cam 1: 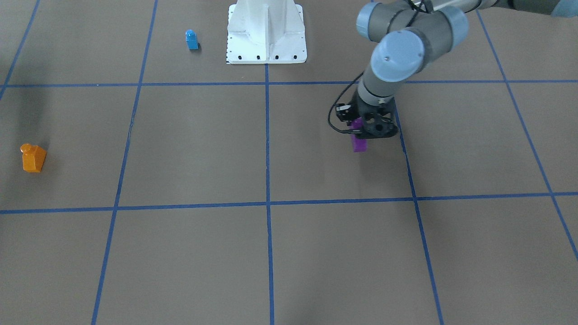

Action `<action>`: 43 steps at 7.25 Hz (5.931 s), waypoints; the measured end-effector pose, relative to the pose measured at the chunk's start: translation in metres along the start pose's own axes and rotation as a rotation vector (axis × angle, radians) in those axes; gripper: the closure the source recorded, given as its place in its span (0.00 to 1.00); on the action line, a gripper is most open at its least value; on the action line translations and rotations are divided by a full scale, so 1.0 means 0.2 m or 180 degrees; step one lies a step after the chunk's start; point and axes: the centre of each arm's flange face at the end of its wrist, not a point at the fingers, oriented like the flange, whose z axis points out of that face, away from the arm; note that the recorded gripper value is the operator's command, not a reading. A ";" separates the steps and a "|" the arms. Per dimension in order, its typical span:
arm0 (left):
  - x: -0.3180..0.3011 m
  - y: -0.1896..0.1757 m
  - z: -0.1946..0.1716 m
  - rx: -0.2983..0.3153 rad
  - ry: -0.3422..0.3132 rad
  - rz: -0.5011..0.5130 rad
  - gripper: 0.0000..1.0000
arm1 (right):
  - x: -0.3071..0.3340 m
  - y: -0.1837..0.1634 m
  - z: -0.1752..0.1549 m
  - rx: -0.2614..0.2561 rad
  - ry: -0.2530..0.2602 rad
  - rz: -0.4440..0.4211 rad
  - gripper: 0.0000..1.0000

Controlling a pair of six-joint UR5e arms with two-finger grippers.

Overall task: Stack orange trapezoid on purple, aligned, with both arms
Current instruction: 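Carry the purple block with the left gripper to the table center, then grasp the orange trapezoid block with the right gripper while the left gripper holds purple, then carry the orange block toward the purple block while the left gripper releases and withdraws, then lower the orange block onto the purple block and align it with the right gripper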

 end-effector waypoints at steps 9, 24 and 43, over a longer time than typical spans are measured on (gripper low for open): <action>0.51 -0.06 0.28 -0.0025 -0.0039 0.0067 0.16 | -0.04 -0.01 0.07 -0.0095 -0.0026 -0.0051 0.00; 0.46 -0.15 -0.07 0.0145 0.0069 -0.0197 0.00 | -0.45 -0.21 0.74 -0.0084 0.0373 0.0508 0.80; -0.81 0.03 -0.10 0.0350 -0.0024 0.0469 0.00 | -3.49 -0.59 0.54 0.0283 -0.0257 0.1082 1.00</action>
